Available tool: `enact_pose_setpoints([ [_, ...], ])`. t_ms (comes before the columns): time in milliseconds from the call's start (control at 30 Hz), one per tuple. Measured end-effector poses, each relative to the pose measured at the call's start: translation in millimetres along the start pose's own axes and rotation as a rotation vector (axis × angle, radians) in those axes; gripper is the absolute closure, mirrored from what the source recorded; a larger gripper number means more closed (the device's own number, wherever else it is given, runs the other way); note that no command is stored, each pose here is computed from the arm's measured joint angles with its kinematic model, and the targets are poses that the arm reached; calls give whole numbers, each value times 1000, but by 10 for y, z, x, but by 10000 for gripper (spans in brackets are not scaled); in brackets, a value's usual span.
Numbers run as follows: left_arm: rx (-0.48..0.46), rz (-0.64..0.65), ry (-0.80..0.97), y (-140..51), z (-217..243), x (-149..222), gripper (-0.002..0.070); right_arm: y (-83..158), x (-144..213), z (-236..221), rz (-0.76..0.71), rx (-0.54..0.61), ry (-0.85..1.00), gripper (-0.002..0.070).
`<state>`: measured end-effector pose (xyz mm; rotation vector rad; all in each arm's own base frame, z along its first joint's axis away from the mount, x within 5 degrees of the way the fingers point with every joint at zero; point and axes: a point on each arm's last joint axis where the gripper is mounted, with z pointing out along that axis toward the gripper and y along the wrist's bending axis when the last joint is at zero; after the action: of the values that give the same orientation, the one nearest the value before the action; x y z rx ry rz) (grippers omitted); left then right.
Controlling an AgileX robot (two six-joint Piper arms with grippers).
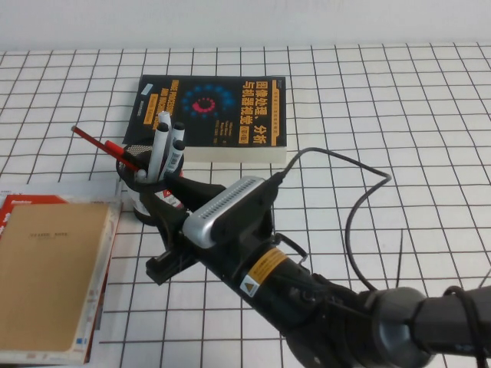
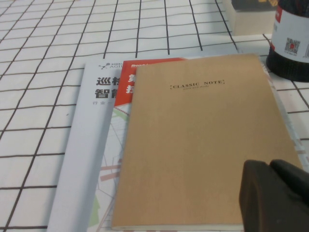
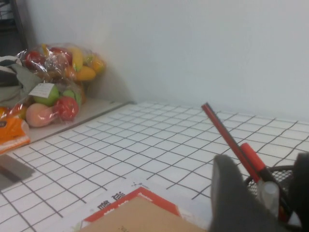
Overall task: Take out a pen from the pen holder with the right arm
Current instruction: 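Take a marker out of the pen holder and lay it on the table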
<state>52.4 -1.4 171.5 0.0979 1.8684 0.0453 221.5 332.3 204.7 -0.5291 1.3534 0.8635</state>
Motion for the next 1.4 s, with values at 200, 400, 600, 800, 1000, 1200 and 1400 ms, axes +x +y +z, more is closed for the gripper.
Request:
enact_pose_setpoints([
  [200,0,0,0,0,0,0,679,8,187,228,4,-2,41,379],
  [400,0,0,0,0,0,0,679,-117,324,366,8,37,52,264],
  [600,0,0,0,0,0,0,679,-216,443,491,16,70,53,252],
  [800,0,0,0,0,0,0,679,-221,520,592,19,70,69,251],
  [1000,0,0,0,0,0,0,679,-283,484,715,21,80,53,252],
  [1200,0,0,0,0,0,0,679,-366,530,870,21,93,46,265],
  [1400,0,0,0,0,0,0,679,-373,529,942,21,92,36,269],
])
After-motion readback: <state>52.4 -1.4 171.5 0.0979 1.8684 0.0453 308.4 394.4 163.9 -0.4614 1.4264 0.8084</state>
